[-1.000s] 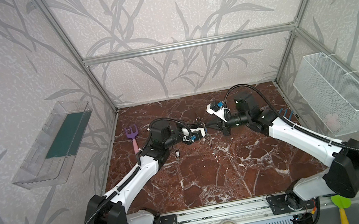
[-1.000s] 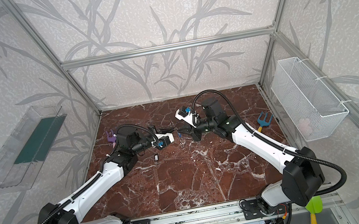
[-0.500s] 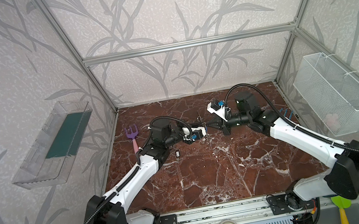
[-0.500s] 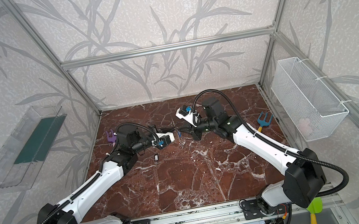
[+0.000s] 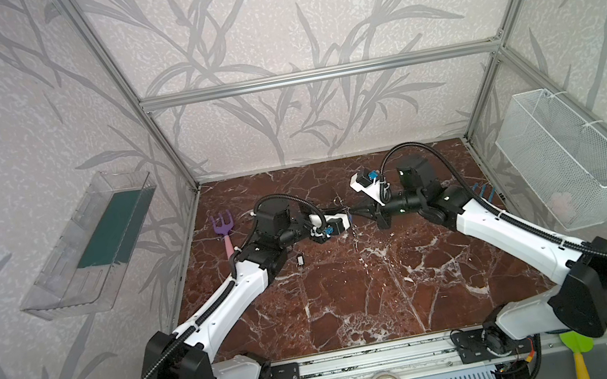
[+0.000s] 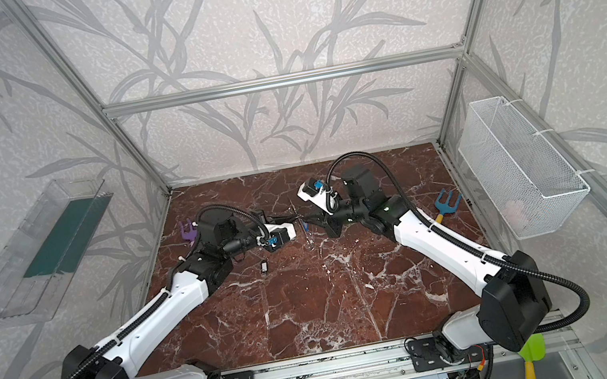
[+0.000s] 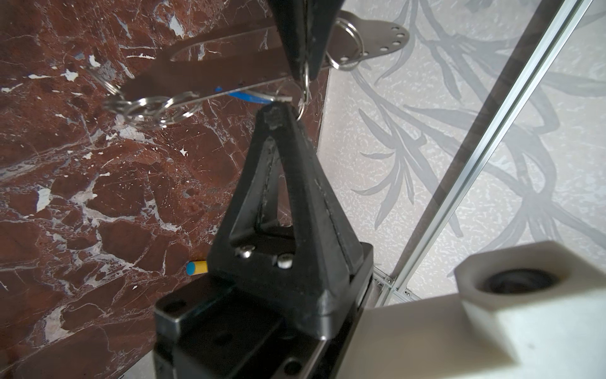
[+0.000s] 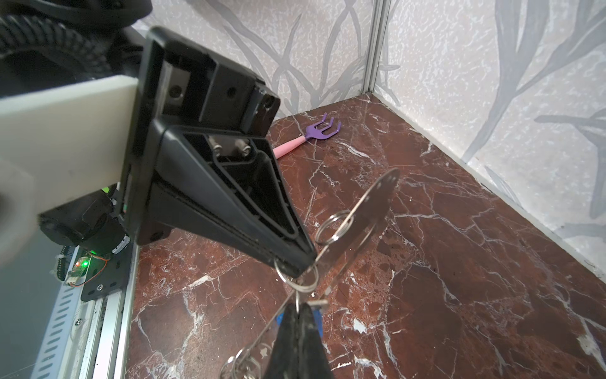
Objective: Put the keys on the keyring
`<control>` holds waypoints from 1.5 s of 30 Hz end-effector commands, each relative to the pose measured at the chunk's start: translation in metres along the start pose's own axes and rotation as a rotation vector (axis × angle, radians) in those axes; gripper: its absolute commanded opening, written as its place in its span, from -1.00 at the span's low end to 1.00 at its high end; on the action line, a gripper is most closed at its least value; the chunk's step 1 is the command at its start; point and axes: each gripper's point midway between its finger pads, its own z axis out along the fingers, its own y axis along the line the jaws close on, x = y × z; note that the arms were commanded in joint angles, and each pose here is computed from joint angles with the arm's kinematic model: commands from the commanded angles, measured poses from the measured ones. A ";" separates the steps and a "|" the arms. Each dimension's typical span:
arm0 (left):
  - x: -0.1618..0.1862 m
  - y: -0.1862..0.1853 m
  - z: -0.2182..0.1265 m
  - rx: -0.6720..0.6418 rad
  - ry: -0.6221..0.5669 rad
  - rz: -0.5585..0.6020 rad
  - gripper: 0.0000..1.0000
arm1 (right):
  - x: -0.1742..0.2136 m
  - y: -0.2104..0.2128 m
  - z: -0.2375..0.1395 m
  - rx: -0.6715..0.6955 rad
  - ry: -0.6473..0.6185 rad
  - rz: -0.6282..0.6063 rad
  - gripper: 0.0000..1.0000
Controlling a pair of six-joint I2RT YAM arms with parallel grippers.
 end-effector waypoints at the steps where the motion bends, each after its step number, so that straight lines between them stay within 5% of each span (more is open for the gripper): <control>1: -0.017 0.009 -0.004 -0.001 -0.039 0.023 -1.00 | -0.020 0.007 -0.009 -0.006 -0.062 -0.042 -1.00; 45: -0.013 -0.003 -0.001 0.056 -0.001 0.075 -1.00 | -0.011 0.005 -0.009 0.055 -0.017 -0.029 -1.00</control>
